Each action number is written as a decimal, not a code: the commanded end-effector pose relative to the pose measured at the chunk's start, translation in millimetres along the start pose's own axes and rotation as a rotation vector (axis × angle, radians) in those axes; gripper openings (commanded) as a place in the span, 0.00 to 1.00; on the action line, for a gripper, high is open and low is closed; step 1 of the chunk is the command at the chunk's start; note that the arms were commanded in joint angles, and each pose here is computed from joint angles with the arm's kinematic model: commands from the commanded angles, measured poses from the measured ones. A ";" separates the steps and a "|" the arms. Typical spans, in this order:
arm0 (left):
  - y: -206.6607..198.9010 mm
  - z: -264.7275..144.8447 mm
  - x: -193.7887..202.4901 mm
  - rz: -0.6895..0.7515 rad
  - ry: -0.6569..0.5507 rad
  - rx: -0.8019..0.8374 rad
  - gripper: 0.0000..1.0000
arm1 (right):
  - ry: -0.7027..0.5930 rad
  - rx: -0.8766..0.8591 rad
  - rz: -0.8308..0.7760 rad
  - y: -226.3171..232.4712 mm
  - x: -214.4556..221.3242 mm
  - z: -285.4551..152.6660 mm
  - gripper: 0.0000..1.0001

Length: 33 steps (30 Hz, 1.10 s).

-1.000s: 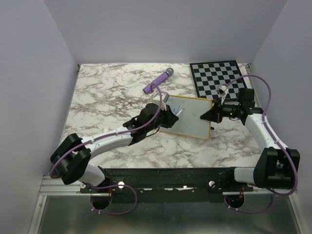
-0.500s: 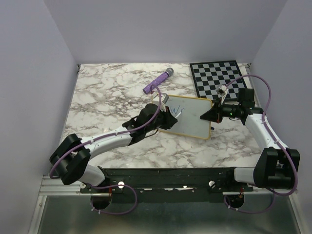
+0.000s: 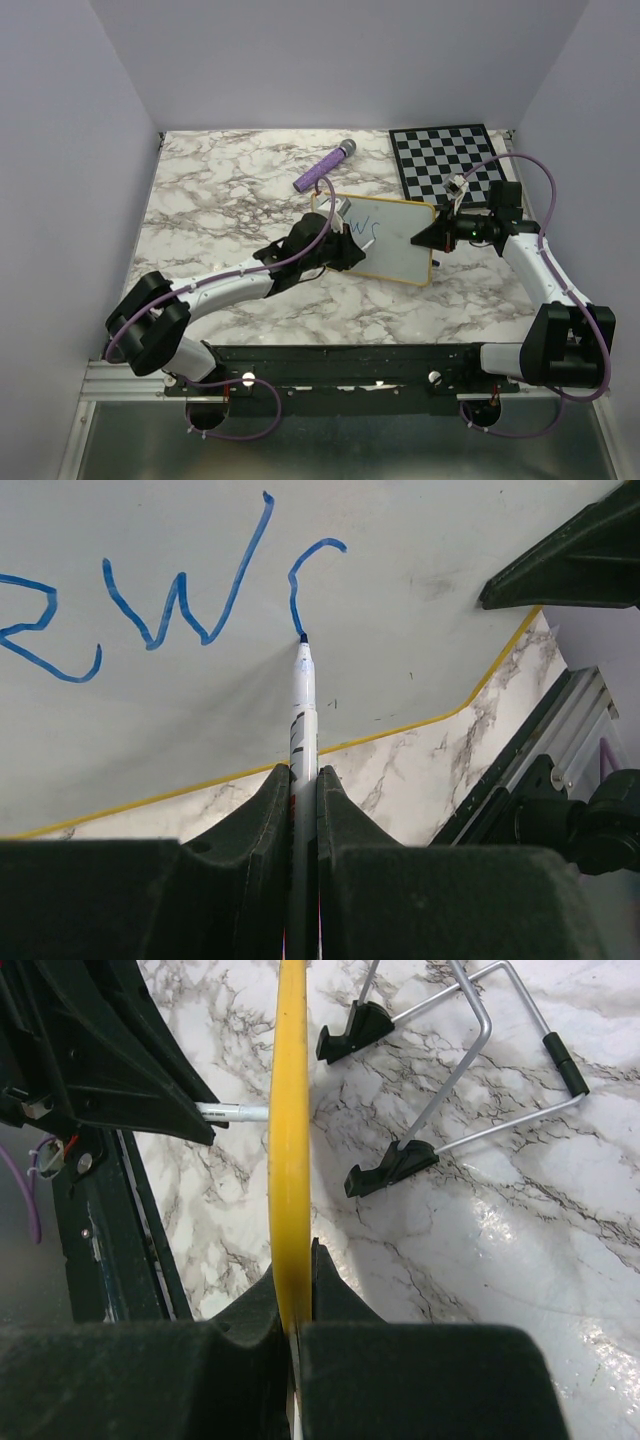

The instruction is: Write a sentence on the whiteboard

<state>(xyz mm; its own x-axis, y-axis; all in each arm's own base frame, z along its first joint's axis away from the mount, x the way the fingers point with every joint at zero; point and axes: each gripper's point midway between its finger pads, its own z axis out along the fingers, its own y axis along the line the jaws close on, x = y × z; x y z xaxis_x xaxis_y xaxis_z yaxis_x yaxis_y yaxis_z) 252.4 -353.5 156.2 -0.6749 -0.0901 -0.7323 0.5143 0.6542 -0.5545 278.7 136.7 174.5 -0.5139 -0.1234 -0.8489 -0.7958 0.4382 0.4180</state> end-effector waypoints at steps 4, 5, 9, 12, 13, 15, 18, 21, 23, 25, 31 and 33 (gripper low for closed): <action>-12.2 6.3 -4.2 0.008 0.019 0.045 0.00 | -0.018 -0.013 -0.043 4.0 -6.0 -0.3 0.01; -13.6 6.7 -6.2 0.008 0.015 0.048 0.00 | -0.018 -0.013 -0.043 4.0 -6.0 -0.3 0.01; -16.9 9.1 -11.8 0.011 0.004 0.054 0.00 | -0.017 -0.013 -0.042 3.7 -5.8 -0.2 0.01; -19.6 9.9 -16.9 0.015 -0.005 0.056 0.00 | -0.018 -0.013 -0.043 4.0 -6.0 -0.3 0.01; -20.7 9.5 -19.1 0.017 -0.010 0.058 0.00 | -0.017 -0.013 -0.042 3.7 -5.8 -0.2 0.01; -22.1 8.6 -23.5 0.017 -0.021 0.058 0.00 | -0.017 -0.013 -0.042 3.7 -5.8 -0.2 0.01; -24.5 3.6 -27.2 0.022 -0.034 0.063 0.00 | -0.017 -0.013 -0.043 3.7 -5.8 -0.1 0.01; -30.8 -7.9 -33.1 0.027 -0.059 0.086 0.00 | -0.017 -0.011 -0.046 3.3 -6.2 -0.3 0.01; -35.9 -18.8 -39.2 0.030 -0.084 0.101 0.00 | -0.017 -0.011 -0.045 3.3 -5.7 -0.2 0.01; -36.7 -25.2 -43.0 0.035 -0.097 0.104 0.00 | -0.016 -0.012 -0.045 3.0 -5.4 0.0 0.01; -37.1 -41.6 -52.3 0.040 -0.132 0.114 0.00 | -0.014 -0.009 -0.042 2.3 -4.4 0.2 0.01; -34.5 -43.1 -55.2 0.039 -0.141 0.109 0.00 | -0.014 -0.009 -0.044 2.5 -4.7 0.0 0.01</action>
<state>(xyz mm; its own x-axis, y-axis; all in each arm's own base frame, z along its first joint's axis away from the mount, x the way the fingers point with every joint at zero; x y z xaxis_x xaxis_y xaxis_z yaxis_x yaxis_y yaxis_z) 246.7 -348.1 239.5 -0.5840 -0.1842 -0.7905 0.6023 0.5546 -0.5742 278.9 136.7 174.6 -0.5123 -0.1237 -0.8499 -0.7966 0.4382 0.4164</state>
